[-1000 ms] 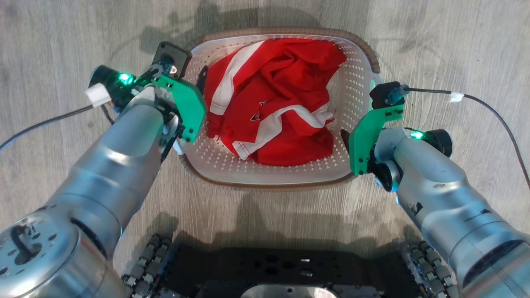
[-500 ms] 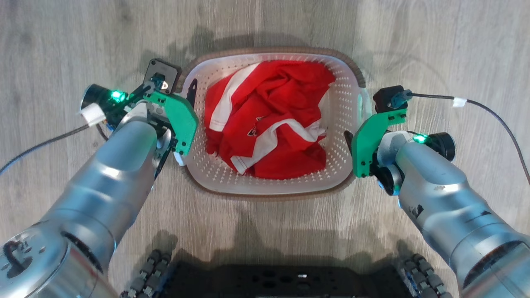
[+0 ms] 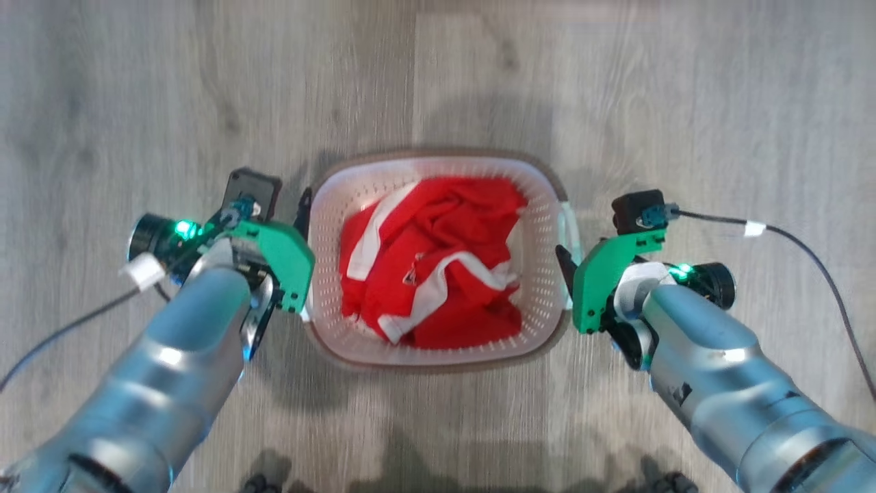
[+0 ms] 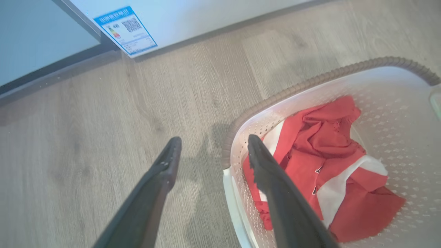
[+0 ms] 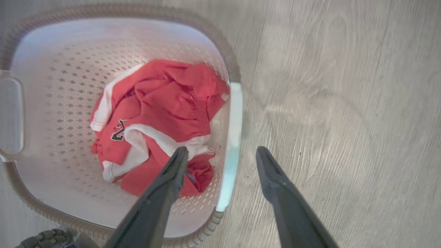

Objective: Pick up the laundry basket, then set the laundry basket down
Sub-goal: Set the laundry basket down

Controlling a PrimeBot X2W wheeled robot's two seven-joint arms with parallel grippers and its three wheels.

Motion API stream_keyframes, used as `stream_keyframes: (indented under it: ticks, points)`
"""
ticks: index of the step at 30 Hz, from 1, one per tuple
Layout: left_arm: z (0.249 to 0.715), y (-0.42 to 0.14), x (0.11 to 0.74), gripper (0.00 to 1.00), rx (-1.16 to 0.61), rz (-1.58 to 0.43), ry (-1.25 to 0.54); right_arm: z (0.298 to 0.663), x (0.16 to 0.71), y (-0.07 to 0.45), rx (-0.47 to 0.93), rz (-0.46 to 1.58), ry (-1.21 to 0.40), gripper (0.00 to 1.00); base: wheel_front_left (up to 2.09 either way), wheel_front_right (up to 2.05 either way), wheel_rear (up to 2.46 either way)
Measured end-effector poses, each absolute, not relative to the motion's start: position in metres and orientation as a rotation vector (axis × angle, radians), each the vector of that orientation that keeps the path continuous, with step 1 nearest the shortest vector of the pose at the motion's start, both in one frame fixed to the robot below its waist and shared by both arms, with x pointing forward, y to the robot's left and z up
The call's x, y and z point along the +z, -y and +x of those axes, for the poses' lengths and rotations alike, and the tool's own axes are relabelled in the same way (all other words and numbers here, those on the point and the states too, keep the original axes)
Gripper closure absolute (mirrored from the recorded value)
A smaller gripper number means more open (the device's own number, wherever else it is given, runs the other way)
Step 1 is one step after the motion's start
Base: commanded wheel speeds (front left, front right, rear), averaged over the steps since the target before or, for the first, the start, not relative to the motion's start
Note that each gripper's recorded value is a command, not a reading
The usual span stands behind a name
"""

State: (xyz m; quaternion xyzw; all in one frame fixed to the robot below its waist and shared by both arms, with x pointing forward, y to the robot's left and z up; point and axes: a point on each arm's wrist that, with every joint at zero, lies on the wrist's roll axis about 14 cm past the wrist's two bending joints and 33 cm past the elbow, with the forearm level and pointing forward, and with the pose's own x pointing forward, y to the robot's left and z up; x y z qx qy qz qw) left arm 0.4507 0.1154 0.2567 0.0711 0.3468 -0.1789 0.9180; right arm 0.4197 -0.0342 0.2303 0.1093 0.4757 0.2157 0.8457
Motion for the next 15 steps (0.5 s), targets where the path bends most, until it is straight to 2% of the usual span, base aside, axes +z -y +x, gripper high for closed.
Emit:
stream_keyframes:
  ticks: [1, 7, 11, 15]
  points:
    - [0.452, -0.116, 0.274, 0.00, -0.351, 0.139, -0.661, 0.428, 0.249, 0.035, 0.447, 0.238, -0.925, 0.00, 0.00, 0.00, 0.00]
    - [0.451, -0.119, 0.332, 0.00, -0.306, 0.127, -0.483, 0.448, 0.311, 0.040, 0.419, 0.270, -0.680, 0.00, 0.00, 0.00, 0.00]
    - [0.455, -0.116, 0.401, 0.00, -0.277, 0.118, -0.258, 0.460, 0.364, 0.046, 0.404, 0.276, -0.518, 0.00, 0.00, 0.00, 0.00]
    - [0.450, -0.113, 0.455, 0.00, -0.261, 0.088, -0.088, 0.486, 0.436, 0.055, 0.386, 0.303, -0.287, 0.00, 0.00, 0.00, 0.00]
